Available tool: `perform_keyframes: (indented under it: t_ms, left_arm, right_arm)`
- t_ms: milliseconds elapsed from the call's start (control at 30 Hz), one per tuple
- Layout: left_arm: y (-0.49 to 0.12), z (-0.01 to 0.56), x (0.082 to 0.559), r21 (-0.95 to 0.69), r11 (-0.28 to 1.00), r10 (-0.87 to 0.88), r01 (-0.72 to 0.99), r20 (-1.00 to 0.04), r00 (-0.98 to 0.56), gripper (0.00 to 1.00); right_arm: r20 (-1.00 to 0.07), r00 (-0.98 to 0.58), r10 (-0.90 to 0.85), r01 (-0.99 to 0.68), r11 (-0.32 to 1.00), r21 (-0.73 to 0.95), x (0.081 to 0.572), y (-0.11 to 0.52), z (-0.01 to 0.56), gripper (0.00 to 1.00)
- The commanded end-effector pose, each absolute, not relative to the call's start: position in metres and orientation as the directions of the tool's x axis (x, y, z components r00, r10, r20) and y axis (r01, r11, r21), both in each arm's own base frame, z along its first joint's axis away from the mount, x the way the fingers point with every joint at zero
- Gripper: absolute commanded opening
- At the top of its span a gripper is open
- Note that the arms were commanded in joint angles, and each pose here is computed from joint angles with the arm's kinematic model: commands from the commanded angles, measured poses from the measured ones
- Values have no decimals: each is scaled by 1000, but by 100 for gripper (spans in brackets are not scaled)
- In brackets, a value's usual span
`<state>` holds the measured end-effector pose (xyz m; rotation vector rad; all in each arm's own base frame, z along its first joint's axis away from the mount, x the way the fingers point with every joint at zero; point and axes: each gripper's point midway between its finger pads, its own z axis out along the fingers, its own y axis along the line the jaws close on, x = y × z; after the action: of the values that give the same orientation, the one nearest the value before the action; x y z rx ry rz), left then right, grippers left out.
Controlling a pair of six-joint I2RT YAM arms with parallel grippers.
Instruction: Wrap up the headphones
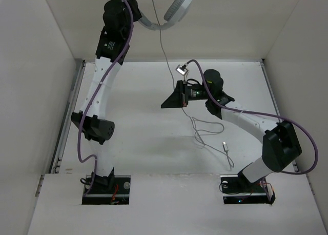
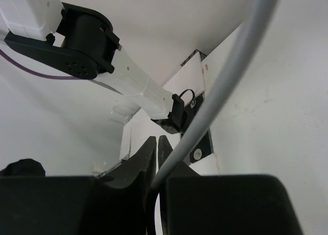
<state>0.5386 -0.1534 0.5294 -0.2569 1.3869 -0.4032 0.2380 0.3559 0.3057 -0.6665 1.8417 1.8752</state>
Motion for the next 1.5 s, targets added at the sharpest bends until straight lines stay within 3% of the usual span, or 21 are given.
perform_keyframes:
  t_ms: [0,400,533,700,867,1067,1267,1367,1467]
  left_arm:
    - [-135,591,515,-445,888,-458,118,-828,324,1]
    - [-170,494,538,-204,979,-194,-29,-959,208,0]
    - [-181,464,538,-113,993,-105,-45,-981,162,0]
    - [-204,428,531,-18,1000,-18,-5,-996,90,0]
    - [-232,395,507,58,993,57,106,-998,12,0]
    - [-249,366,481,111,970,130,218,-988,-77,0]
    - [-270,355,446,77,924,144,374,-977,-155,0]
    - [-287,339,420,27,871,162,491,-958,-235,0]
    - [-292,329,413,18,851,184,524,-946,-267,0]
  right_arm:
    - [-686,-724,-75,-683,-62,728,230,363,326,10]
    - [-865,-480,-149,-877,102,469,260,349,365,11]
    - [-926,-302,-226,-942,222,253,275,327,374,12]
    - [-920,-78,-384,-933,353,-68,307,293,383,11]
    - [-776,80,-626,-796,429,-427,348,244,381,9]
    - [-610,112,-785,-589,442,-677,388,199,390,6]
    - [-520,84,-850,-338,467,-817,428,154,404,5]
    - [-539,97,-837,-178,518,-837,445,134,429,5]
    - [-548,124,-828,-124,535,-836,447,131,445,5]
